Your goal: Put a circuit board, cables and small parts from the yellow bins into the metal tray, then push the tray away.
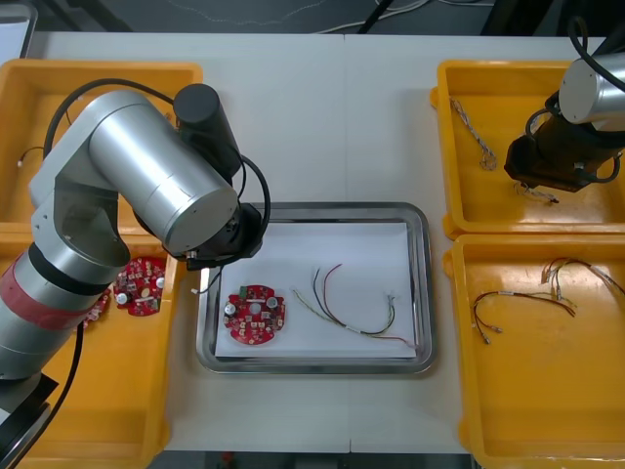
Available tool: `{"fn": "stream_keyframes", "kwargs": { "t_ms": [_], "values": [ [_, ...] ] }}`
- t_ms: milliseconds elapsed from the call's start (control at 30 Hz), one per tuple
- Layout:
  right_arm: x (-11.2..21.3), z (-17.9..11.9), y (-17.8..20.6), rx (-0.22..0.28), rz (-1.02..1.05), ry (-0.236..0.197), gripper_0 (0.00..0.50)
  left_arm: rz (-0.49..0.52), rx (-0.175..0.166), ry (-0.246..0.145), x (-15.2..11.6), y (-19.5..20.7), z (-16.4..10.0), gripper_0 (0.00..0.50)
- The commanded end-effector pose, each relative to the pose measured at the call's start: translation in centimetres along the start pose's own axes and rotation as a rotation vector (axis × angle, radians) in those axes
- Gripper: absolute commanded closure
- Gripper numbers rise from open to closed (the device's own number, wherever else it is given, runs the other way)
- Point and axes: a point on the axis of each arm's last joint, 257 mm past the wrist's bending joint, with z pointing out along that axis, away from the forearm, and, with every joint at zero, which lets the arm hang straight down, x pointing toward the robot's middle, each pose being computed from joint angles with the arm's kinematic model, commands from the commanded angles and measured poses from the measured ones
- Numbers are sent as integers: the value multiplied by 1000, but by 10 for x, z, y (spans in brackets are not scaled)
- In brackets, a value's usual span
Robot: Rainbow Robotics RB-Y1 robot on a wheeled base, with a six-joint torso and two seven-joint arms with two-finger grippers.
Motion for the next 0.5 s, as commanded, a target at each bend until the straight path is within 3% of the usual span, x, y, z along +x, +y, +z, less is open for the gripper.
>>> {"fn": "stream_keyframes", "kwargs": {
  "t_ms": [33,100,133,200,300,500],
  "values": [
    [-20,-19,18,-30,-12,-39,485,60,42,-18,0,-25,14,500],
    [-20,-19,17,-30,-10,-40,377,58,43,-24,-3,-28,18,500],
    [-20,-19,17,-30,-10,-40,241,59,42,-26,-4,-29,21,500],
    [-21,-19,16,-29,-11,-41,39,59,46,-26,-5,-31,24,500],
    [-24,-21,15,-27,-13,-47,0,70,44,-23,-2,-33,28,500],
    [-36,-33,16,-24,-32,-67,0,75,46,-23,-1,-35,31,500]
  ]
}}
